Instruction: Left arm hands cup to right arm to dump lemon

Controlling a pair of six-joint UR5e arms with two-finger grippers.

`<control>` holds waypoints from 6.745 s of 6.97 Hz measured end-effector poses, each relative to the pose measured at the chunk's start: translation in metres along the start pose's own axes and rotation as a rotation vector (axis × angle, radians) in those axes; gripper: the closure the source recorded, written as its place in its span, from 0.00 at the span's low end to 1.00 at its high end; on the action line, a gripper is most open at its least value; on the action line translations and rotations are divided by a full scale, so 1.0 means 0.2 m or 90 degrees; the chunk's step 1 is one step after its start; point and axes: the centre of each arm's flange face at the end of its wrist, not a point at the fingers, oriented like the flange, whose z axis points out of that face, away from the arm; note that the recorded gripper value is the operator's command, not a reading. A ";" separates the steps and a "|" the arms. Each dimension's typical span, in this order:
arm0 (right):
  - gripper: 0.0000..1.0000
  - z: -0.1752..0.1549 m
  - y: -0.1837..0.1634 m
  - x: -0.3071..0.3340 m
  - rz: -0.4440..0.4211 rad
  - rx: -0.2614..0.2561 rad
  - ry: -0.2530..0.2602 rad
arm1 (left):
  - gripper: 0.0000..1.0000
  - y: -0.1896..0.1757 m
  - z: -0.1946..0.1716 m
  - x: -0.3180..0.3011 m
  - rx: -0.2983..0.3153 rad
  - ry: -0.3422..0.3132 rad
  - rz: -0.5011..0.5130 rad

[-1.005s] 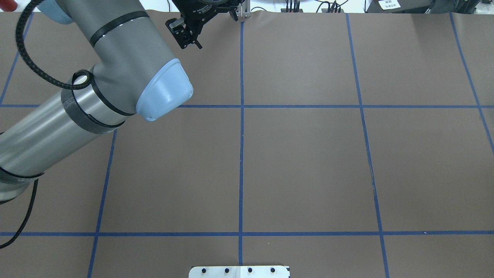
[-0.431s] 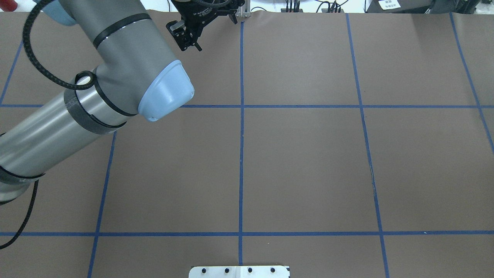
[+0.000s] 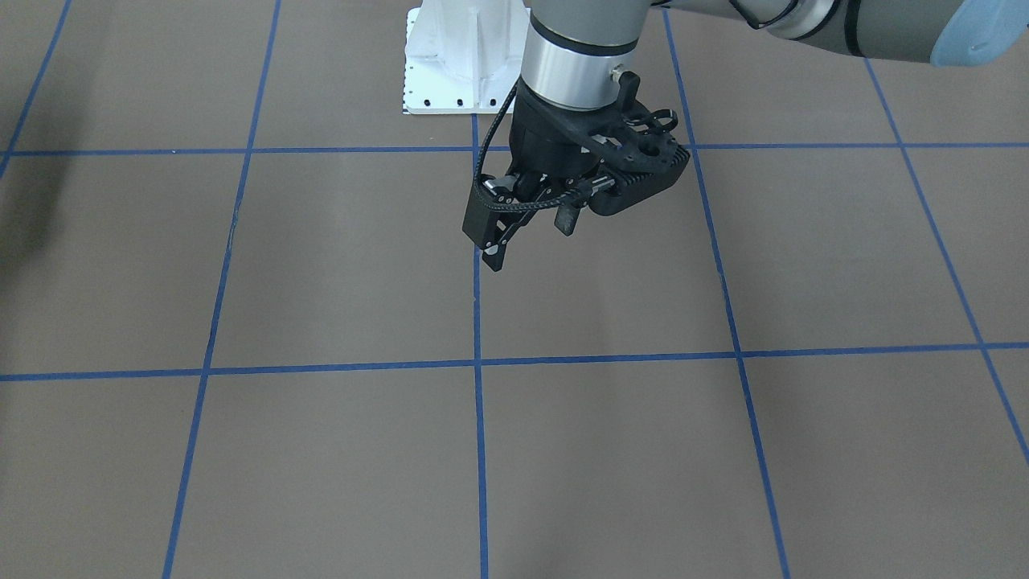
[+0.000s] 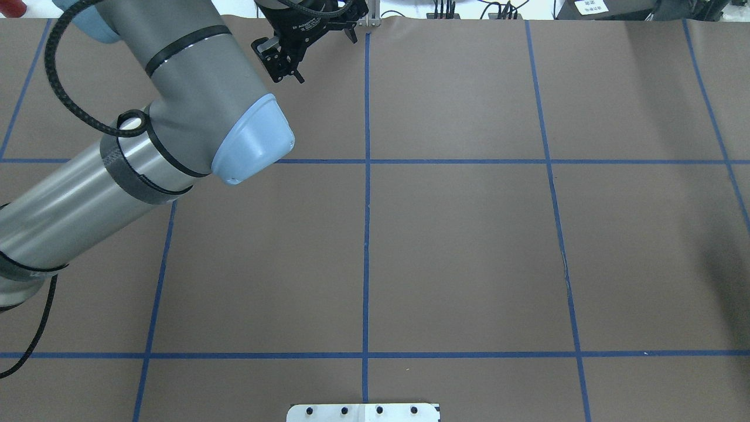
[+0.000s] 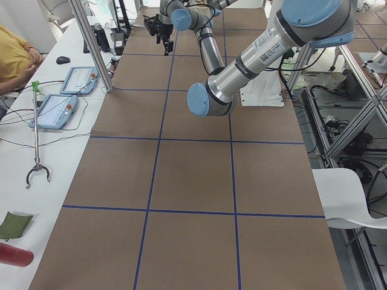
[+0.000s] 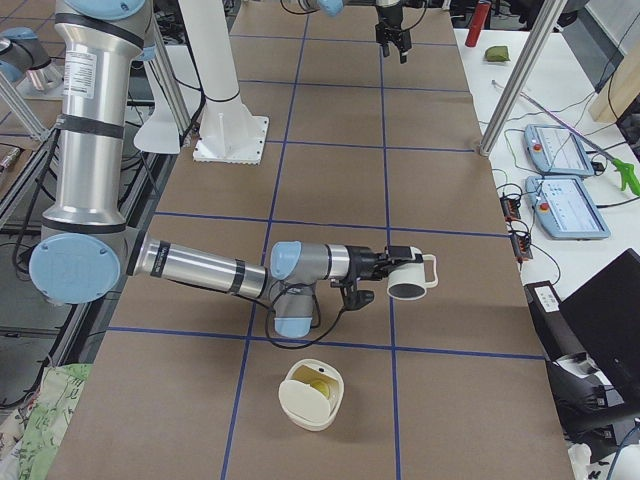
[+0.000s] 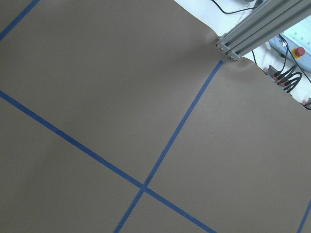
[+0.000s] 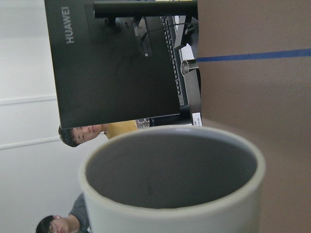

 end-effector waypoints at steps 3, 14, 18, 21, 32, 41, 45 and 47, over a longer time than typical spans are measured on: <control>1.00 0.51 0.62 -0.02 -0.430 0.004 0.029 | 0.00 -0.01 0.04 0.01 -0.001 -0.003 -0.003; 0.98 0.51 3.13 0.09 -0.939 0.109 0.104 | 0.06 0.14 0.11 0.16 -0.064 -0.057 -0.006; 0.89 0.45 3.20 0.12 -0.931 0.117 0.089 | 0.17 0.24 0.09 0.18 -0.129 -0.096 0.015; 0.85 0.44 3.23 0.09 -0.903 0.120 0.079 | 0.17 0.29 0.13 0.18 -0.147 -0.107 0.019; 0.80 0.43 3.25 0.08 -0.898 0.118 0.074 | 1.00 0.34 0.19 0.17 -0.155 -0.127 0.018; 0.00 0.42 3.20 0.21 -0.925 0.109 0.093 | 1.00 0.35 0.03 0.18 -0.152 -0.098 0.028; 0.00 0.48 2.99 0.28 -0.950 0.059 0.119 | 1.00 0.16 -0.06 -0.01 -0.131 -0.074 0.109; 0.00 0.59 2.72 0.20 -0.994 0.001 0.126 | 1.00 -0.03 -0.01 -0.41 -0.122 -0.082 0.197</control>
